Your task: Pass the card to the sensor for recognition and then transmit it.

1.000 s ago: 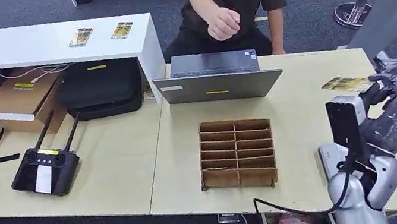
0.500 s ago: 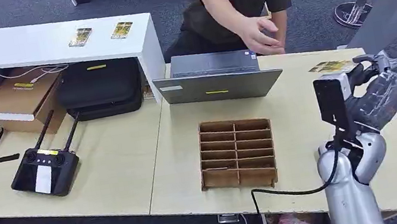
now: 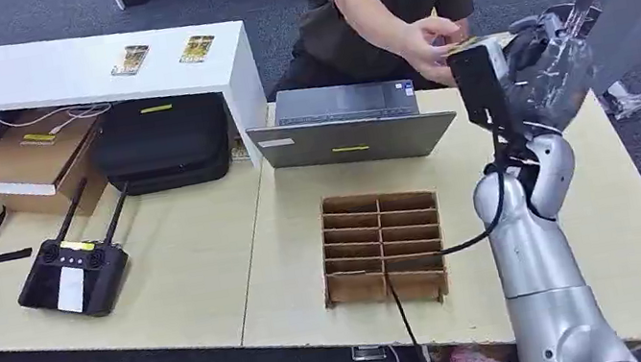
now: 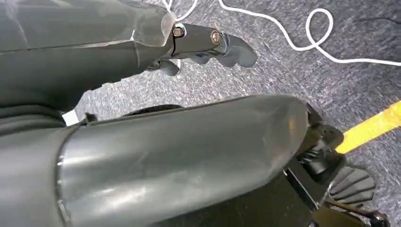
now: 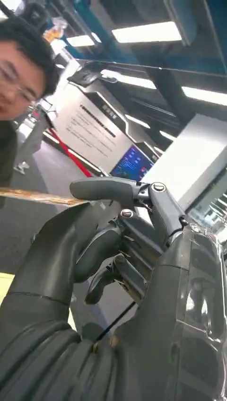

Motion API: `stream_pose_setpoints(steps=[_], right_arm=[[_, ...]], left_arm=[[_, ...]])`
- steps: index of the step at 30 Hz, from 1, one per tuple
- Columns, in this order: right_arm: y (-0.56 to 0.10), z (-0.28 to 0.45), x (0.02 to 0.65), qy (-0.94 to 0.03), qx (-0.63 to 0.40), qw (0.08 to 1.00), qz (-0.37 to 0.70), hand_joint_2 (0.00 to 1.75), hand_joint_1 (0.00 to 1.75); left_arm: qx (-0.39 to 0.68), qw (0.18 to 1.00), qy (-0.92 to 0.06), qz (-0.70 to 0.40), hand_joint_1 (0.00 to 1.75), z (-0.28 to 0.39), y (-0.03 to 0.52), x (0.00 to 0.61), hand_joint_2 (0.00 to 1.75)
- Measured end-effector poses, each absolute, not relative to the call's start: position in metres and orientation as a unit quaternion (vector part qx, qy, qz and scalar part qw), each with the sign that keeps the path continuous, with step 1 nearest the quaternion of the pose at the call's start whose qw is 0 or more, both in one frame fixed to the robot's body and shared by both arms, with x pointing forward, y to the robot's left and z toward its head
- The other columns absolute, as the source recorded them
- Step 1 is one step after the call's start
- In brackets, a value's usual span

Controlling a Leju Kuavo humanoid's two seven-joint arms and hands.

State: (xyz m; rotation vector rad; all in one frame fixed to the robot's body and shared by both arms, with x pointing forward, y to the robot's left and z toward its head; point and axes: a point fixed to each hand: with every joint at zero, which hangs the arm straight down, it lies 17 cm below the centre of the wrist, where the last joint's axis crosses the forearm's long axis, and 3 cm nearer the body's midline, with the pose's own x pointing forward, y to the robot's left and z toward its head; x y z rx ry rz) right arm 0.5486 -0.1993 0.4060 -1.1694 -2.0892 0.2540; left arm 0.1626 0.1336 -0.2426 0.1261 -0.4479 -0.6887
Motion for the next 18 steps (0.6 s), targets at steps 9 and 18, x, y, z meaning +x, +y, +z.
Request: stream_pose_setpoints(steps=[9,18], right_arm=[[-0.144,0.396,0.585,-0.805,-0.431,0.372,0.167,1.75,1.75],[-0.126,0.376,0.591,-0.798,-0.417,0.391,0.189,1.75,1.75]], left_arm=[[0.059,0.917,-0.223,-0.326,0.0,-0.241,0.131,0.167,0.0],[0.056,0.92,-0.223,-0.318,0.0,-0.241,0.13,0.167,0.0]])
